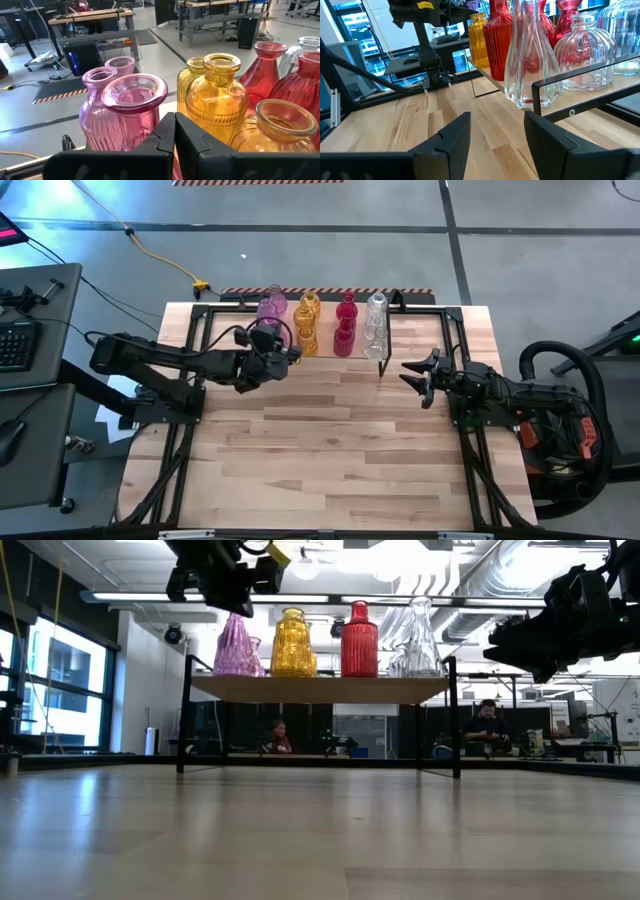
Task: Sort vases onto shelf
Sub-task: Adjust the purple vases on the shelf
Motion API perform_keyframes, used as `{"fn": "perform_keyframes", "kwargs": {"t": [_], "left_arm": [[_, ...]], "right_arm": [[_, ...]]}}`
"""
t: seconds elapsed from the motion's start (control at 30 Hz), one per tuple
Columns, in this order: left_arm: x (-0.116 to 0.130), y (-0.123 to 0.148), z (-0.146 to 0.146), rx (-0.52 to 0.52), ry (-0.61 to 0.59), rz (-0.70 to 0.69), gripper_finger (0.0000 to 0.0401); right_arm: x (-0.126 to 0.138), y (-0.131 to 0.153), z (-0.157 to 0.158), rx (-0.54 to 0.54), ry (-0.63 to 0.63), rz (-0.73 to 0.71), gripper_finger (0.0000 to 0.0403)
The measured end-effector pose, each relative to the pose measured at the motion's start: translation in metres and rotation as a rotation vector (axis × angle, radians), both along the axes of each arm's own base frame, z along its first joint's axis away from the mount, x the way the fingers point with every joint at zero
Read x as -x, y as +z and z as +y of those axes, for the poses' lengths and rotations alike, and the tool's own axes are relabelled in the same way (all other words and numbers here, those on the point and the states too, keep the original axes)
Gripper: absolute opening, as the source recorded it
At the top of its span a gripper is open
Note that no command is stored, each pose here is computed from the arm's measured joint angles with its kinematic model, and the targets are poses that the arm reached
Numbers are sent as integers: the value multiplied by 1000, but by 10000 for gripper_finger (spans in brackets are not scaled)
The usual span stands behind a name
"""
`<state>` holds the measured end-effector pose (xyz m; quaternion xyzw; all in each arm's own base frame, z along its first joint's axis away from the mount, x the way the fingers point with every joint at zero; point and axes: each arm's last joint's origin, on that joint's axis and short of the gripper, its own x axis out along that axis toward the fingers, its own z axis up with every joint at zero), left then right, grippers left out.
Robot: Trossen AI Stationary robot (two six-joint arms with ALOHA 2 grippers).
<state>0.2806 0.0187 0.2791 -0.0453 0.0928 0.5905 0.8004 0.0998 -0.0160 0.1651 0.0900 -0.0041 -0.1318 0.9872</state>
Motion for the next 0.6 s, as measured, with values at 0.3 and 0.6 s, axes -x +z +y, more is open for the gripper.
{"fn": "perform_keyframes", "kwargs": {"t": [0.3,0.6], "left_arm": [[5,-3,0,15,19,-1,0],[8,-1,0,19,14,11,0]], "right_arm": [[0,0,0,0,0,0,170],[0,0,0,0,0,0,170]]}}
